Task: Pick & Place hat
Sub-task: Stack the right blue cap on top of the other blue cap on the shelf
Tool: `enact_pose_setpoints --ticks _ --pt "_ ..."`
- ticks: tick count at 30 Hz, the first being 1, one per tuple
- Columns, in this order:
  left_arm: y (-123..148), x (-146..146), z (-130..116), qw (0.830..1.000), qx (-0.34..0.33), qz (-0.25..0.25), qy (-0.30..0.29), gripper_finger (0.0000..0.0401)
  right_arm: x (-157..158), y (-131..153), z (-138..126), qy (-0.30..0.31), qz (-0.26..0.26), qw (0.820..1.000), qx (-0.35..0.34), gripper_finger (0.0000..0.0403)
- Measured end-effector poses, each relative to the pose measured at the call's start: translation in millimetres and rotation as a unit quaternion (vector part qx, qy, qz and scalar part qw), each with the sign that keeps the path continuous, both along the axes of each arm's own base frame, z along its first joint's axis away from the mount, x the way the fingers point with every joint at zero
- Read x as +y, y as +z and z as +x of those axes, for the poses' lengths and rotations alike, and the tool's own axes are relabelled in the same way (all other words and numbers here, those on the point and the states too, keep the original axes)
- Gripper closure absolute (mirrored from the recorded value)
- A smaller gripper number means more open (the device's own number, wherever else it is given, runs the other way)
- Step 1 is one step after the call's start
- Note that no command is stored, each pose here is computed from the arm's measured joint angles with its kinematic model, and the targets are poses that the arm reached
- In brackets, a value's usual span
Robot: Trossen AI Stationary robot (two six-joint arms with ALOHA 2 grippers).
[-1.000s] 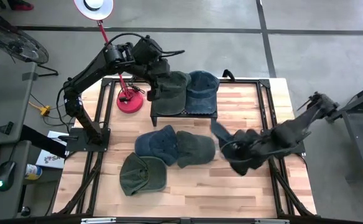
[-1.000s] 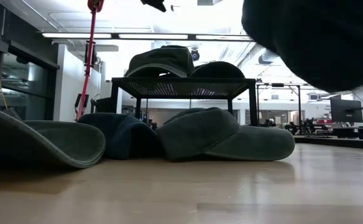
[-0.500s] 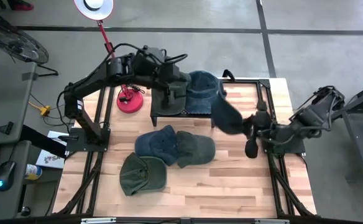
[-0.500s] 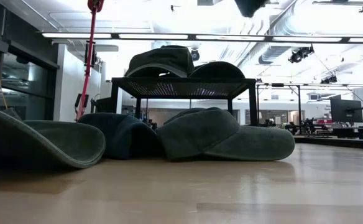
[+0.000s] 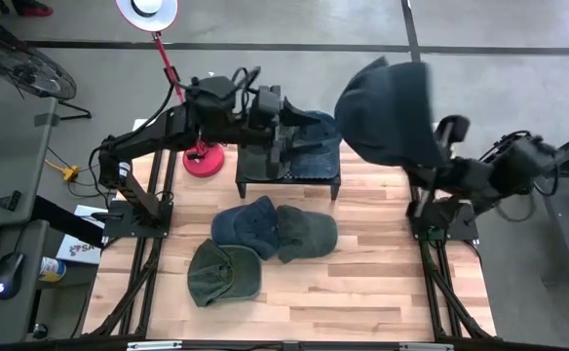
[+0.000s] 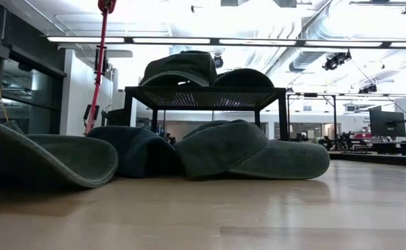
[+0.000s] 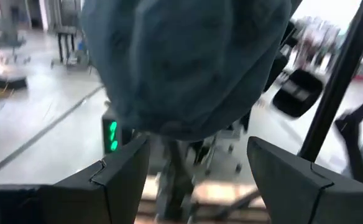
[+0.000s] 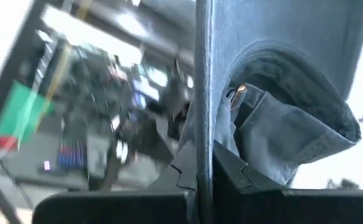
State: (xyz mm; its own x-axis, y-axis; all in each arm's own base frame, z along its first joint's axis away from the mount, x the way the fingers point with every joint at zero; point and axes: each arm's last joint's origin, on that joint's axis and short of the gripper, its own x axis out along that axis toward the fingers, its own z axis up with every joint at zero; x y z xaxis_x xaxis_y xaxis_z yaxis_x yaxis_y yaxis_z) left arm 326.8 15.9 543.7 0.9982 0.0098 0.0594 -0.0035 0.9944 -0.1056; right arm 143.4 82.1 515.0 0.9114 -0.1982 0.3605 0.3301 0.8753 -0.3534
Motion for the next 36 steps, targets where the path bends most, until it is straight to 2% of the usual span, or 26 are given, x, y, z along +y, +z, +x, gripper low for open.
enact_pose_setpoints --ticks 5,12,18,26,36 --pt "8.7 -8.2 5.9 0.998 -0.063 -0.016 -0.015 0.0135 -5.4 13.0 -12.1 0.041 -0.049 0.995 -0.072 0.0395" --pt "5.5 -14.7 33.4 0.989 -0.137 -0.035 -0.049 0.0135 -9.5 21.5 -15.4 0.100 -0.099 0.978 -0.152 0.0395" --pt "-1.9 -16.0 57.8 0.974 -0.201 -0.043 -0.099 0.0135 -12.8 23.4 -13.4 0.113 -0.108 0.972 -0.176 0.0395" --pt "-17.6 -16.8 82.8 0.962 -0.235 -0.062 -0.125 0.0135 -18.9 23.3 -9.6 0.118 -0.097 0.972 -0.180 0.0395" --pt "-21.5 -17.9 91.9 0.943 -0.293 -0.059 -0.144 0.0135 -24.9 17.5 5.8 0.118 -0.081 0.978 -0.152 0.0395"
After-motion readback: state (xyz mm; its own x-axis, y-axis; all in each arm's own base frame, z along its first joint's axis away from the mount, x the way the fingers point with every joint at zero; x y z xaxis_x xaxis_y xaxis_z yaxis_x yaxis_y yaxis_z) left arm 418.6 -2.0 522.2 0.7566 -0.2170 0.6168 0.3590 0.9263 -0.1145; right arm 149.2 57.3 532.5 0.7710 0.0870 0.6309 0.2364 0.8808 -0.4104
